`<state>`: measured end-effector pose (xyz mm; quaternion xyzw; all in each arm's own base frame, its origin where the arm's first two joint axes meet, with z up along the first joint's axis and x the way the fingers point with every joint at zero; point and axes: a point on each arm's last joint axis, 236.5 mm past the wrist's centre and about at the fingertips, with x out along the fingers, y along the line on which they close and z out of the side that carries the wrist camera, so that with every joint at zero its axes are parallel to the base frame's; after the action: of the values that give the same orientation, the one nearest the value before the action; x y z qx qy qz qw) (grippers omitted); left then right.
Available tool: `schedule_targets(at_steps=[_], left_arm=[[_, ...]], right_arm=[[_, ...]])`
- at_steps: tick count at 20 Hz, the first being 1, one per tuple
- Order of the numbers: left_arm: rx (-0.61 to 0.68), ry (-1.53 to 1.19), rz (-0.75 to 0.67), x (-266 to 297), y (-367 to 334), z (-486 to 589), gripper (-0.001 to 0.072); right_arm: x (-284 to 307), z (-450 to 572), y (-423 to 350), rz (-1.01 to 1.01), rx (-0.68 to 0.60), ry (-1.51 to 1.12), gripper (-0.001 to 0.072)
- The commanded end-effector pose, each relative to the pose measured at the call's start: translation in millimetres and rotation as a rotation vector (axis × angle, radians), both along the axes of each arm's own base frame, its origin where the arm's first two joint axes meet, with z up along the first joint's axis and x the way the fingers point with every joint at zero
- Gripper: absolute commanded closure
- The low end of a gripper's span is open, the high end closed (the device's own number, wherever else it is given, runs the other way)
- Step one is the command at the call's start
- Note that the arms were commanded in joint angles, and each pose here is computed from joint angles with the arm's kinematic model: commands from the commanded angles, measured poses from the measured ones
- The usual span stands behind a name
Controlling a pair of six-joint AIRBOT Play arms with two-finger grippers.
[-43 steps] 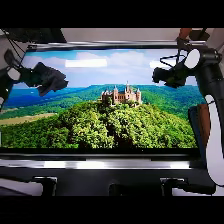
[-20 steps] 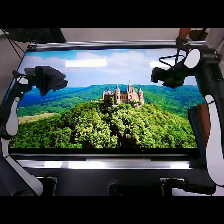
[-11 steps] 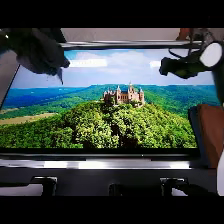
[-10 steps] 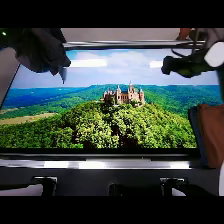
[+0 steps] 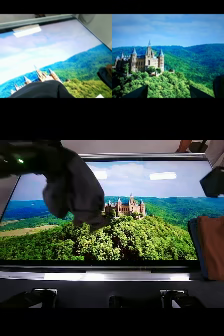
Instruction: Fold the shirts.
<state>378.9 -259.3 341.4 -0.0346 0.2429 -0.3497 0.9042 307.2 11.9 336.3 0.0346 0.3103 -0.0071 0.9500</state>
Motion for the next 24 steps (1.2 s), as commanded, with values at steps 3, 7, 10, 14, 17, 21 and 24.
schedule_targets(at_steps=[3,7,10,14,17,21,24], left_arm=[[0.19,0.245,-0.274,-45.7,-122.9,-132.4,0.068],[0.29,0.47,-0.484,-113.0,-219.6,-255.6,0.0679],[0.357,0.574,-0.581,-162.8,-252.3,-313.3,0.0231],[0.468,0.418,-0.432,-85.6,-197.5,-287.8,0.0037],[0.477,0.411,-0.2,-1.5,-100.8,-255.6,0.0038],[0.428,0.754,-0.038,14.7,0.1,-300.4,0.0043],[0.34,0.967,-0.008,-9.7,20.0,-361.0,0.0043]], right_arm=[[-34.5,-0.6,-18.6,-0.056,-0.038,0.037,0.0091],[-19.7,-6.5,-28.3,-0.091,-0.071,0.053,0.009],[1.2,-20.0,-32.3,-0.107,-0.095,0.093,0.009],[34.4,-56.5,-35.7,-0.122,-0.129,0.207,0.0089],[51.0,-95.6,-32.6,-0.116,-0.138,0.343,0.009],[45.7,-158.9,4.4,-0.014,-0.035,0.56,0.0111],[19.9,-215.4,41.4,0.094,0.079,0.734,0.0112]])
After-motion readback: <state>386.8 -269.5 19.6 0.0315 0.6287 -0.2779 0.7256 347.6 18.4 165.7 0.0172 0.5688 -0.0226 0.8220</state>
